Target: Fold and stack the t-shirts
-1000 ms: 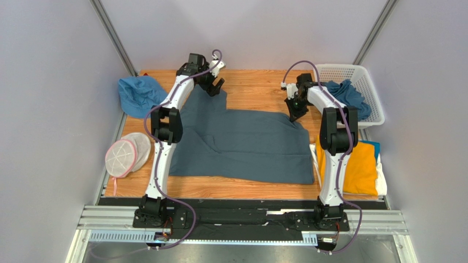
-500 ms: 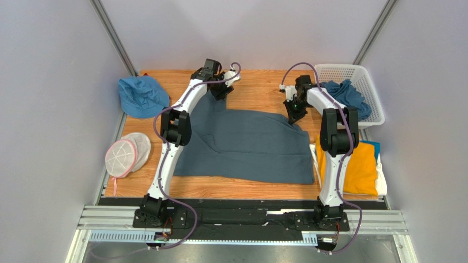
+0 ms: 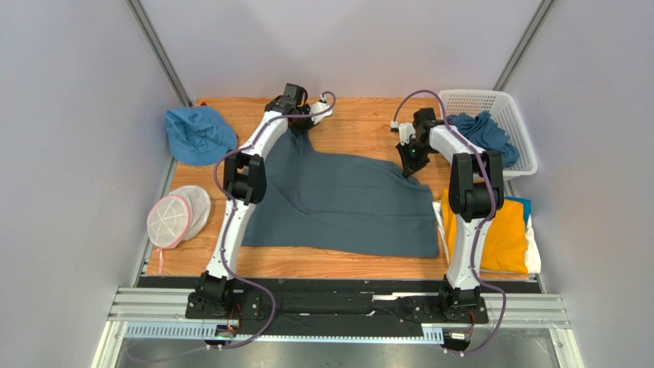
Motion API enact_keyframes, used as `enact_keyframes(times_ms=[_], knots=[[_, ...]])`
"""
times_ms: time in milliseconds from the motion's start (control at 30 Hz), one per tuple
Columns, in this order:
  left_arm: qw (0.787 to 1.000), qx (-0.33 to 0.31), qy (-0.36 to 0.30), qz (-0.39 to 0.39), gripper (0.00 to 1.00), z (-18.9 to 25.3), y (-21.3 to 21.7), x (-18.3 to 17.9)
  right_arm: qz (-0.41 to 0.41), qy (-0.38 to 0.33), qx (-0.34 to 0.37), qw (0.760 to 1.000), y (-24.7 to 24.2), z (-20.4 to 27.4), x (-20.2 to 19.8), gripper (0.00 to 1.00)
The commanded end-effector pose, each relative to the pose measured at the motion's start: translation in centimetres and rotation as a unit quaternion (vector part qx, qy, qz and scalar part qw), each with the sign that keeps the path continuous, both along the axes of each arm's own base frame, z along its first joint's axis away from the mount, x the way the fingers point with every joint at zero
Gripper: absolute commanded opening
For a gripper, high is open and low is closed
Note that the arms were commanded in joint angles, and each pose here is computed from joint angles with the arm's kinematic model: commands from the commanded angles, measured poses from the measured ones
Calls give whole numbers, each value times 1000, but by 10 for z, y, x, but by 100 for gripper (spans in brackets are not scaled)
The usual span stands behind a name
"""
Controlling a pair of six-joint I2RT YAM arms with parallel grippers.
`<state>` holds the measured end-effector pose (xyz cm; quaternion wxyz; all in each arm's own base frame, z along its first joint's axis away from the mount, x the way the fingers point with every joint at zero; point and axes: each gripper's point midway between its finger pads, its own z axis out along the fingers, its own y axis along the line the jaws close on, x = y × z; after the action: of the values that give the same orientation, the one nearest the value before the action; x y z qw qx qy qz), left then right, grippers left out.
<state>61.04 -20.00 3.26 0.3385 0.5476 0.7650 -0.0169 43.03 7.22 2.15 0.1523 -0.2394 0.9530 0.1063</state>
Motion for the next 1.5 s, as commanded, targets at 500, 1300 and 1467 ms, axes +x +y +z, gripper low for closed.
enact_keyframes(times_ms=[500, 1300, 1467], knots=[[994, 27, -106, 3, 0, 91, -10, 0, 12, 26, -5, 1000, 1, -4, -24, 0], [989, 93, -113, 33, 0, 147, 39, -87, 17, -19, -14, 1000, -4, 47, -23, 0], [988, 103, -108, 31, 0, 145, 38, -107, 19, -26, -16, 999, -5, 57, -25, 0]])
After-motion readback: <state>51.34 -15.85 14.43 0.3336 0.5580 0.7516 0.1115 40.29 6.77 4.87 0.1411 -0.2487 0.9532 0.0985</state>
